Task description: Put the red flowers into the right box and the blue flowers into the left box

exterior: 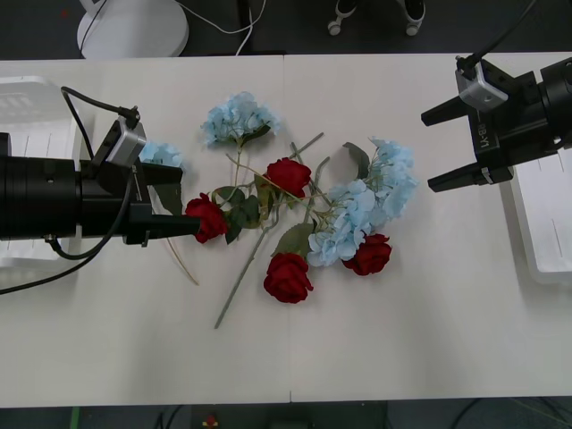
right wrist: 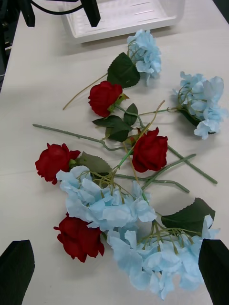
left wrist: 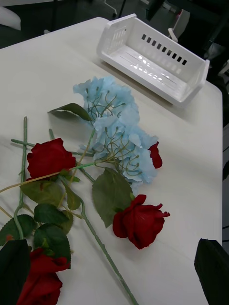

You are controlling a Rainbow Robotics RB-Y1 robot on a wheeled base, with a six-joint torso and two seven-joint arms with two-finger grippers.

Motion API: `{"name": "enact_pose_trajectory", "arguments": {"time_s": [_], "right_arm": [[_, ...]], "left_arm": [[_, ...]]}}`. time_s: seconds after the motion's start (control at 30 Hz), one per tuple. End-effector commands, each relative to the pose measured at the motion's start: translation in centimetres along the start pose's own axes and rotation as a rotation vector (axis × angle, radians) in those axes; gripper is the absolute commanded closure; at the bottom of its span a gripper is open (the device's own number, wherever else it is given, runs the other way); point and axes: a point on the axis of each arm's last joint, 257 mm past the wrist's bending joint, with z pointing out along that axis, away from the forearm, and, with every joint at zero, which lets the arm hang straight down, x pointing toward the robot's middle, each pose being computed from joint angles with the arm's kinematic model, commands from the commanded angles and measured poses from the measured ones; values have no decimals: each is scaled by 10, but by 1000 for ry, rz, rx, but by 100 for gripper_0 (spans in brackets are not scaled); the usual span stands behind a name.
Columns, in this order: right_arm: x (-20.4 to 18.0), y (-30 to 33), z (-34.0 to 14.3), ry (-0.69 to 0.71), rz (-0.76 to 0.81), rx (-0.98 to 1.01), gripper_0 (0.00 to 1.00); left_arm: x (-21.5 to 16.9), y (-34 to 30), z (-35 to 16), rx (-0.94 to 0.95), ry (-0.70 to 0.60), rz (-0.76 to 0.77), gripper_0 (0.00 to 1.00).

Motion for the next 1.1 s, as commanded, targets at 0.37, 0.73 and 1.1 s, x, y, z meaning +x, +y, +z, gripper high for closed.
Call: {"name": "enact_pose_trajectory", "arguments": {"time_s": [0.37,0.73,1.1], "right_arm": [[-5,-9,-9,15,162,50,0],[-45,-49,4,-23,995,156,0],[-62,-70,53,-56,1869,303,0]], "left_arm": [[-13,35,-30,-95,-47,-156,0],[24,124,-83,-483,8,-664,0],[91,158,-68,-842,99,-998,0]]}}
